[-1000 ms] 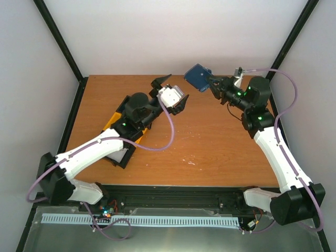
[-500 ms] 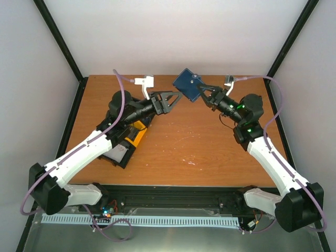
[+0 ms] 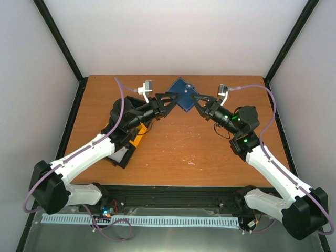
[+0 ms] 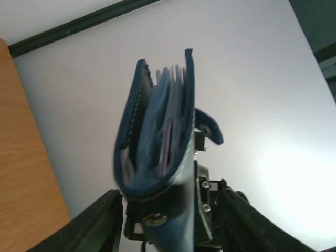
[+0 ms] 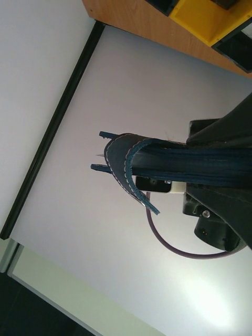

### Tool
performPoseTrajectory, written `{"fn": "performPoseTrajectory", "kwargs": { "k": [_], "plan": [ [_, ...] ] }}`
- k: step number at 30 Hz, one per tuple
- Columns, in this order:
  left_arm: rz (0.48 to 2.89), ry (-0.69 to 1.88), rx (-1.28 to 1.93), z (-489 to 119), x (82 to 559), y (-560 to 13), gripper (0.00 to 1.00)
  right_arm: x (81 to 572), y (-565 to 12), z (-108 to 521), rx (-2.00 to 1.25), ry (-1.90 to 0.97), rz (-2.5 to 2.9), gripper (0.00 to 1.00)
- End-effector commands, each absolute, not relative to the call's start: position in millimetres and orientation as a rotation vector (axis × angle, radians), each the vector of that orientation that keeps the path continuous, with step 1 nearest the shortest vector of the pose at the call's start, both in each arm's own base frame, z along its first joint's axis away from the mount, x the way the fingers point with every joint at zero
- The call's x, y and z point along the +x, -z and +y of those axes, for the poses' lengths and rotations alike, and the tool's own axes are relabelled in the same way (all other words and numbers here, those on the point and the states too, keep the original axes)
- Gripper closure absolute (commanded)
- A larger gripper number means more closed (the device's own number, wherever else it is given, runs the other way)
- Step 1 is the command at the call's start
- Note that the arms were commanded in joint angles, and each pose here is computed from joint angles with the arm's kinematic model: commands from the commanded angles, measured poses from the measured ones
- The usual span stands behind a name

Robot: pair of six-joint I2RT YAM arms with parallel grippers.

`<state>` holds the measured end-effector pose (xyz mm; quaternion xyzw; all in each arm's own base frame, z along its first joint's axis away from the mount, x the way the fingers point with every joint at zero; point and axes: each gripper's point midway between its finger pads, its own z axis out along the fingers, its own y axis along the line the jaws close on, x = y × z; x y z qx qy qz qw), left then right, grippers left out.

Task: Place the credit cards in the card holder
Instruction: Turn over the card holder at the center of the board.

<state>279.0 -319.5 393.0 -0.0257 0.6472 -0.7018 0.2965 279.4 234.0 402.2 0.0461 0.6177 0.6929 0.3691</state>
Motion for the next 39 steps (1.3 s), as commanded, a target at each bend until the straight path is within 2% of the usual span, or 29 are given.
{"fn": "performPoseTrajectory", "kwargs": {
  "k": [1, 4, 8, 10, 12, 16, 20, 25, 29, 34, 39],
  "plan": [
    [1.625, 1.962, -0.113, -312, 271, -413, 0.51, 270, -403, 237, 0.092, -1.781, 1.567, 0.97],
    [1.616, 1.989, -0.117, -314, 272, -410, 0.59, 267, -391, 241, 0.103, -1.782, 1.604, 0.97],
    [1.634, 1.973, -0.114, -315, 273, -406, 0.76, 263, -379, 243, 0.12, -1.779, 1.637, 0.96],
    [1.685, 1.938, -0.142, -315, 275, -393, 0.89, 262, -371, 243, 0.131, -1.756, 1.676, 0.93],
    [1.761, 1.903, -0.19, -312, 277, -368, 0.99, 262, -353, 238, 0.159, -1.672, 1.763, 0.82],
    [1.95, 1.821, -0.179, -308, 269, -310, 0.99, 251, -303, 217, 0.207, -1.424, 1.979, 0.52],
    [2.195, 1.613, -0.026, -314, 263, -255, 0.99, 232, -261, 189, 0.211, -1.178, 2.151, 0.41],
    [2.33, 1.602, 0.236, -334, 254, -218, 0.99, 218, -218, 150, 0.269, -0.843, 2.346, 0.36],
    [2.462, 1.618, 0.269, -347, 248, -180, 0.99, 210, -183, 133, 0.278, -0.619, 2.538, 0.36],
    [2.579, 1.644, 0.329, -365, 242, -145, 0.99, 198, -141, 145, 0.152, -0.582, 2.756, 0.38],
    [2.684, 1.633, 0.382, -382, 238, -112, 0.99, 204, -128, 157, 0.066, -0.58, 2.796, 0.38]
  ]
}}
